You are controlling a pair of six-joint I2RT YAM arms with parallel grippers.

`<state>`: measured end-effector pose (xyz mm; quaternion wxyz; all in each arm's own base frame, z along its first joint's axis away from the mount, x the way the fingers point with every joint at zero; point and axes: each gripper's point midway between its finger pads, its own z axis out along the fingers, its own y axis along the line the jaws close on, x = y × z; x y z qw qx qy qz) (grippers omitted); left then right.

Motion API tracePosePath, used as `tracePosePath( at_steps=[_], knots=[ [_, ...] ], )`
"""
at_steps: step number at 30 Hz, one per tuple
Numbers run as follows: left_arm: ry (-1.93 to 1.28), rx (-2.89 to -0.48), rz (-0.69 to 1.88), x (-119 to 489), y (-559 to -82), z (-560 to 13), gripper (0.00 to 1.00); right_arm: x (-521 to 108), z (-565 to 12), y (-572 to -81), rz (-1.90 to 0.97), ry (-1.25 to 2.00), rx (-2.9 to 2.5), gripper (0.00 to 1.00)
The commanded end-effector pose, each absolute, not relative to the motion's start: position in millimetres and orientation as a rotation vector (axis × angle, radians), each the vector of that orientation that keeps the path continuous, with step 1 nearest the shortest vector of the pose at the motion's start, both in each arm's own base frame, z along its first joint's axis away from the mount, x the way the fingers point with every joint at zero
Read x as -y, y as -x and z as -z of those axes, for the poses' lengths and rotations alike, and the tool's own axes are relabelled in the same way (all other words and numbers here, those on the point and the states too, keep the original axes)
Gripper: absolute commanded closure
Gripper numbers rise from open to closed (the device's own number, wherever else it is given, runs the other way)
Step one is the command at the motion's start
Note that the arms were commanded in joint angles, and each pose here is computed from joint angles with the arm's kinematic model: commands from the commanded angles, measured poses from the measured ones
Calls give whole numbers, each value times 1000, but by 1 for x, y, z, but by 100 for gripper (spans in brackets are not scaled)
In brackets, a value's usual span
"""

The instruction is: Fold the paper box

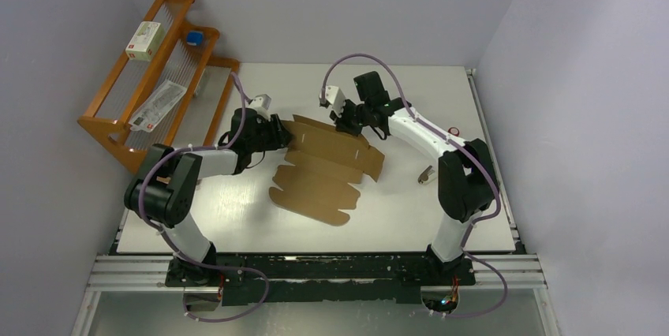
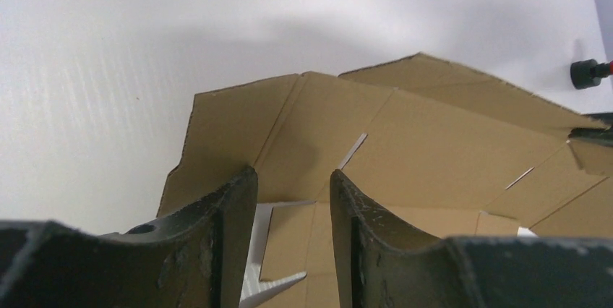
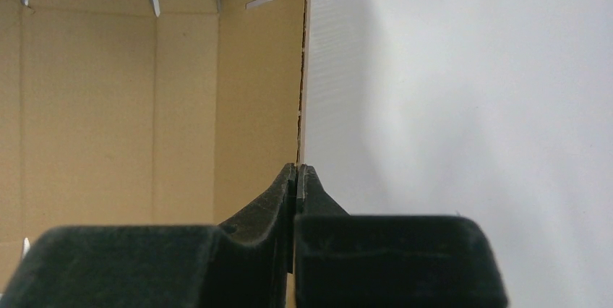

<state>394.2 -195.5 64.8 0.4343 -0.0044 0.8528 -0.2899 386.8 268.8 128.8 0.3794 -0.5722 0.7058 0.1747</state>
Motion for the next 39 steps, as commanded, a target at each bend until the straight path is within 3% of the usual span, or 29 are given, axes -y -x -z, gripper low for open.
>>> tracePosePath(
  at_steps=[1,13,29,39],
  knots=[
    [24,-2030,785,205,-415,-90,53,-274,-139,-380,-459,1469,-1758,100],
    [96,-2090,702,192,-423,-66,54,-272,-145,-377,-440,1461,-1733,100],
    [77,-1921,688,172,-421,-149,50,-277,-147,-372,-428,1470,-1712,100],
    [-7,-1936,764,191,-425,-157,56,-281,-160,-370,-371,1468,-1667,100]
  ],
)
